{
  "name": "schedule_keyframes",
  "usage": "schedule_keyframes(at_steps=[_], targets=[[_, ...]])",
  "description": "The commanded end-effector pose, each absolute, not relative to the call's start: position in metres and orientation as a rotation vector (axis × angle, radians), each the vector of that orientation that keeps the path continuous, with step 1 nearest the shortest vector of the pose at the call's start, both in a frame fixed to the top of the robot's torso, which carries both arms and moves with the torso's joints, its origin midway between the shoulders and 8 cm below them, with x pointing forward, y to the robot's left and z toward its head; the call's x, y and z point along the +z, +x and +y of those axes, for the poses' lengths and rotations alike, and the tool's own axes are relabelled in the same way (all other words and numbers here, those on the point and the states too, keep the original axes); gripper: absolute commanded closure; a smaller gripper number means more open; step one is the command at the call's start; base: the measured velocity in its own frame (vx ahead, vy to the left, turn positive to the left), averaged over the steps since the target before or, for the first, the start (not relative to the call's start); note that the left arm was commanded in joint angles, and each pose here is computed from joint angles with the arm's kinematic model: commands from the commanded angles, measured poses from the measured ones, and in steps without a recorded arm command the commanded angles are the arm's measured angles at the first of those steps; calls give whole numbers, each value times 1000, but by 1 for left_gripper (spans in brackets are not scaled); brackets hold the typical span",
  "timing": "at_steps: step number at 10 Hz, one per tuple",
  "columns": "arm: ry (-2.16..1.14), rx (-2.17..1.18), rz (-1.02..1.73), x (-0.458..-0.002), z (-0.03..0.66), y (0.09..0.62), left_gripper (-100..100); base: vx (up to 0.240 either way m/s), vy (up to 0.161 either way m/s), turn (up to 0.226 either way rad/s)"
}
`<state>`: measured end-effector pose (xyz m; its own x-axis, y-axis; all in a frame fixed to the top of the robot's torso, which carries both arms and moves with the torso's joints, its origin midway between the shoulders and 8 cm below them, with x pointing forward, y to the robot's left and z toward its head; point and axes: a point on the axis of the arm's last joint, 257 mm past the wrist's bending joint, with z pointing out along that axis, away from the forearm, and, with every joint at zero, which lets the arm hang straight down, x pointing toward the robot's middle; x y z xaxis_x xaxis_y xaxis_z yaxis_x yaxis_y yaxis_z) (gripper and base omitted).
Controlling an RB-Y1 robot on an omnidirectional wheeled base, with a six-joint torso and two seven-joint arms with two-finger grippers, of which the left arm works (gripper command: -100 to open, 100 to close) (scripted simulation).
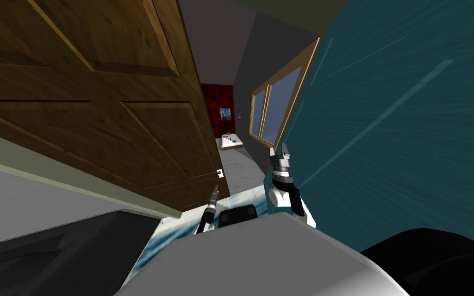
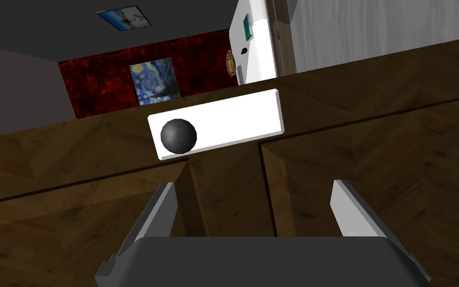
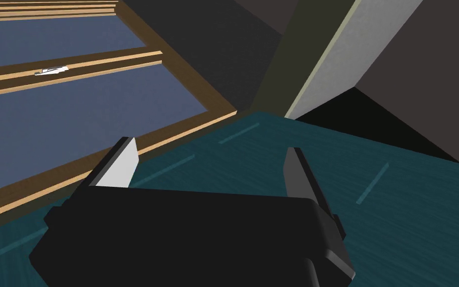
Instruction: Pull the door open
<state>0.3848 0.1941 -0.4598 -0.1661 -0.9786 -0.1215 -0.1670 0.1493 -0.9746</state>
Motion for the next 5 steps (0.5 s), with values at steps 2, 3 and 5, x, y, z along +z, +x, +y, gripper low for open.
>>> schedule_keyframes(at_steps=[2, 3, 5], targets=[[-1113, -1142, 1456, -433, 218, 406, -100, 135, 25, -37], [-1107, -1170, 1426, -422, 211, 412, -100, 214, -54, 227], [-1105, -1225, 1370, -404, 195, 422, -100, 151, -91, 298]])
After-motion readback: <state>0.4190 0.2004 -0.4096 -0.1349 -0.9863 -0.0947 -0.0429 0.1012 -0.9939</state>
